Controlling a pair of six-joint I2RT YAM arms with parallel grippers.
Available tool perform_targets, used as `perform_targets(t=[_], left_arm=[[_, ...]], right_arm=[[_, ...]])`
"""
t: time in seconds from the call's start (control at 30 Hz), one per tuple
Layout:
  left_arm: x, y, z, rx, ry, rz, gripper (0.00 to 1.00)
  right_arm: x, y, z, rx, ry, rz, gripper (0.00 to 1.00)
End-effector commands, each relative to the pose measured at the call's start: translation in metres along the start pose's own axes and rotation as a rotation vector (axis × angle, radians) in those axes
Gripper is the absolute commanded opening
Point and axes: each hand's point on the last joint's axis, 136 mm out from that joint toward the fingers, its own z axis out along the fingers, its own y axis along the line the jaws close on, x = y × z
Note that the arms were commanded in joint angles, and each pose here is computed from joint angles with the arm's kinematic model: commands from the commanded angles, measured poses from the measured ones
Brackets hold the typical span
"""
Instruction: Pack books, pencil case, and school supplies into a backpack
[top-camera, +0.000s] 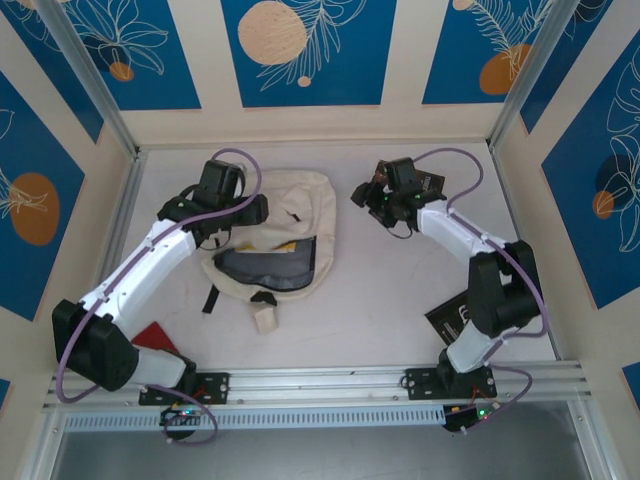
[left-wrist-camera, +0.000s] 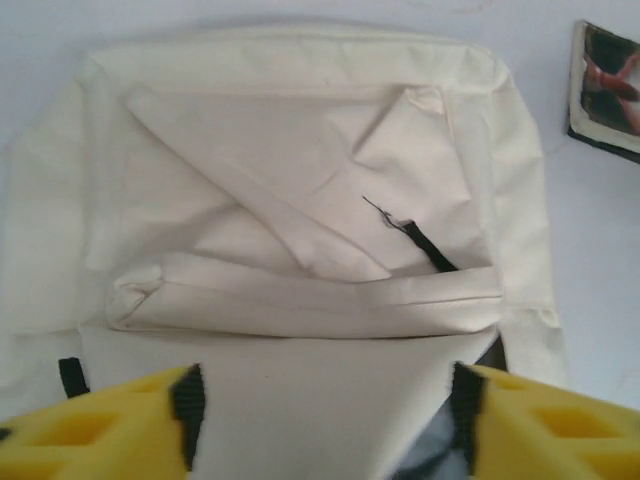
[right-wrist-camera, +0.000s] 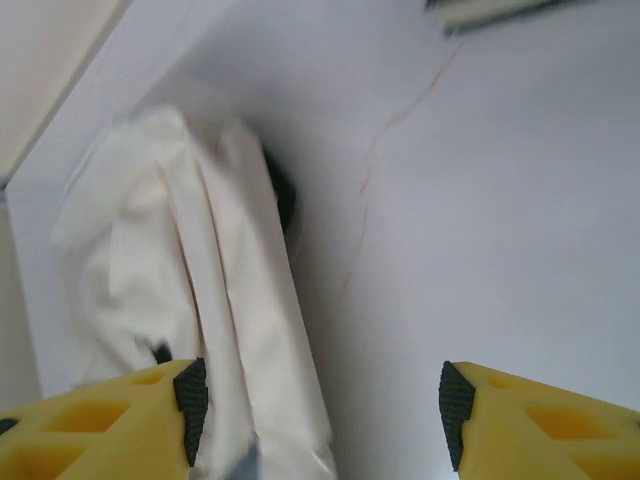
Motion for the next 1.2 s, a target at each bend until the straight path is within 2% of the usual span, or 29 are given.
perform_targets(t=[0.0, 0.13, 0.2, 0.37, 0.53, 0.77, 0.83, 0.97, 1.17], left_arm=[[0.005, -0.009, -0.011, 0.076, 0.002, -0.039, 0.85], [0.007, -0.002, -0.016, 0.053, -0.011, -0.051, 0.97], [0.008, 0.000, -0.017, 0.046, -0.013, -0.055, 0.99], [0.014, 0.001, -0.014, 0.049, 0.001, -0.059, 1.00], [0.016, 0.003, -0.011, 0.037, 0.011, -0.070, 0.99], [0.014, 0.002, -0.007, 0.037, 0.011, -0.083, 0.99], [0.014, 0.002, -0.006, 0.038, 0.014, -0.083, 0.99], [0.014, 0.003, -0.004, 0.029, 0.016, -0.092, 0.99], [0.020, 0.000, 0.005, 0.042, 0.040, -0.105, 0.99]], right_arm=[[-0.035, -0.022, 0.014, 0.098, -0.040, -0.010, 0.65], [-0.073, -0.032, 0.042, 0.130, -0.047, 0.020, 0.65], [-0.088, -0.033, 0.056, 0.132, -0.051, 0.020, 0.65], [-0.112, -0.041, 0.091, 0.159, -0.016, 0.048, 0.64], [-0.112, -0.046, 0.113, 0.187, 0.031, 0.063, 0.64], [-0.073, -0.054, 0.125, 0.205, 0.150, 0.050, 0.64], [-0.056, -0.055, 0.123, 0.206, 0.208, 0.038, 0.61], [-0.018, -0.062, 0.107, 0.250, 0.301, -0.005, 0.61], [0.045, -0.071, 0.066, 0.205, 0.411, -0.050, 0.61]])
